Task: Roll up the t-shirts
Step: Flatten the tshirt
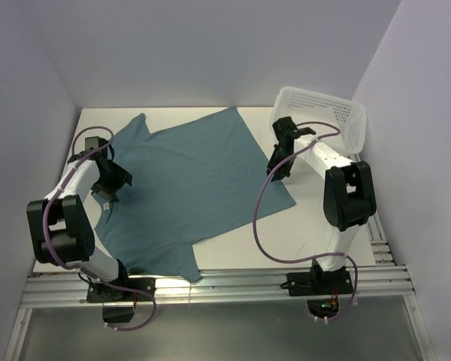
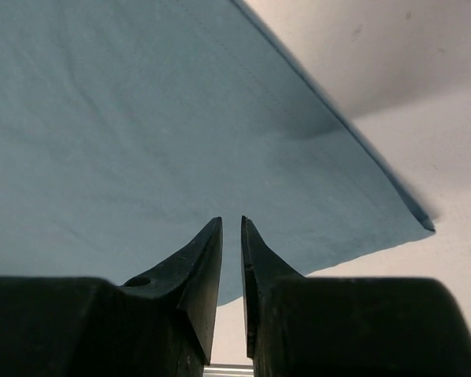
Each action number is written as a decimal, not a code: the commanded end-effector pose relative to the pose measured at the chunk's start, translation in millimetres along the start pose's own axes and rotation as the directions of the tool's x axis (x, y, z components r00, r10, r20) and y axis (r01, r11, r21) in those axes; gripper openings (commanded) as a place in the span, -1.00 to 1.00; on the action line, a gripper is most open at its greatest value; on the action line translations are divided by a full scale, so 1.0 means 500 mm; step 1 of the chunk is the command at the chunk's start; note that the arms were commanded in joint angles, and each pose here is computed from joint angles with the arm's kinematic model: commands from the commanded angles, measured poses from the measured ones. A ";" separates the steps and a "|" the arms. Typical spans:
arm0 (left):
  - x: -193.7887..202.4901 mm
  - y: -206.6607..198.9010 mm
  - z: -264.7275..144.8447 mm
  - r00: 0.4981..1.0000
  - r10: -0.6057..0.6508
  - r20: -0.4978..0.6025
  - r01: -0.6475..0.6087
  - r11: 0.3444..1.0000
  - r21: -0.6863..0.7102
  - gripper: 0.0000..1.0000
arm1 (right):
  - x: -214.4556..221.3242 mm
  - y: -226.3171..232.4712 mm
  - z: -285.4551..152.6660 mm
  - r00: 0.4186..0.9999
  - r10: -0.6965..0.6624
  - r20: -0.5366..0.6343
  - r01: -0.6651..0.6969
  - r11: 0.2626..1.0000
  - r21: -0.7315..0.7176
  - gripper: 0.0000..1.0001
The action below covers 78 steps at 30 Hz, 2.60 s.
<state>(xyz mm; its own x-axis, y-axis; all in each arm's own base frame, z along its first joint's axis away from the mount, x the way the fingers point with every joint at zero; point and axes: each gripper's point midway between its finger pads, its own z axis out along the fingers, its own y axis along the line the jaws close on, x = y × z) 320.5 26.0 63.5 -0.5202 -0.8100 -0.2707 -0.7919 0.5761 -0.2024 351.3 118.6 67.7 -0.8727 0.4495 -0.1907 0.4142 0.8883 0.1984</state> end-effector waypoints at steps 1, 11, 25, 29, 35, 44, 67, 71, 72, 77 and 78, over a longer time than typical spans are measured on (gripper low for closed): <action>-0.010 -0.018 -0.039 0.999 -0.014 0.038 0.012 0.998 0.065 0.36 | 0.006 0.022 -0.009 0.999 -0.030 0.020 0.031 0.999 -0.044 -0.53; -0.018 -0.002 0.060 1.000 -0.004 0.014 0.005 0.999 -0.054 0.34 | 0.010 0.024 0.064 0.999 -0.034 -0.021 0.034 0.999 0.019 -0.57; -0.058 -0.039 0.210 0.998 0.053 -0.031 -0.057 0.989 -0.138 0.28 | -0.002 0.014 0.114 0.998 -0.006 -0.056 0.012 0.994 0.109 -0.70; -0.086 -0.084 0.238 0.997 0.069 -0.043 -0.074 0.991 -0.114 0.23 | -0.017 0.018 0.121 0.999 -0.001 -0.043 0.007 0.992 0.127 -0.70; -0.132 -0.167 0.285 0.991 0.110 -0.070 -0.116 0.990 -0.086 0.22 | -0.041 0.032 0.130 0.999 0.024 -0.040 -0.018 0.990 0.139 -0.71; -0.157 -0.278 0.363 0.989 0.119 -0.092 -0.120 0.993 -0.004 0.18 | -0.081 0.056 0.123 0.999 0.053 -0.005 -0.052 0.992 0.114 -0.70; -0.312 -0.391 -0.004 0.992 0.036 0.124 -0.081 0.919 0.386 0.44 | -0.080 0.168 -0.074 0.992 -0.077 0.103 0.098 0.970 -0.222 -0.03; -0.234 -0.346 -0.073 0.995 0.067 0.070 -0.088 0.929 0.359 0.47 | 0.019 0.217 -0.116 0.979 -0.189 0.081 0.205 0.916 -0.344 0.08; -0.223 -0.334 -0.118 0.995 0.063 0.082 -0.089 0.925 0.370 0.47 | 0.045 0.227 -0.121 0.974 -0.216 0.073 0.228 0.902 -0.367 0.09; -0.108 -0.234 -0.154 0.998 0.058 0.026 -0.064 0.932 0.357 0.48 | 0.235 0.248 -0.138 0.944 -0.328 -0.028 0.281 0.846 -0.452 0.15; -0.101 -0.219 -0.186 0.997 0.053 0.053 -0.069 0.927 0.370 0.48 | 0.259 0.246 -0.142 0.942 -0.334 -0.034 0.282 0.842 -0.460 0.18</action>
<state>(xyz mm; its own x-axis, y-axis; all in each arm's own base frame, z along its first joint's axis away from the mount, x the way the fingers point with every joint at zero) 436.1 -0.2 183.8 -0.5522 -0.7588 -0.3453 -0.5696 0.6458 -0.5084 305.5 257.2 133.6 -0.9528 0.1708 -0.2511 0.0235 0.8660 0.4995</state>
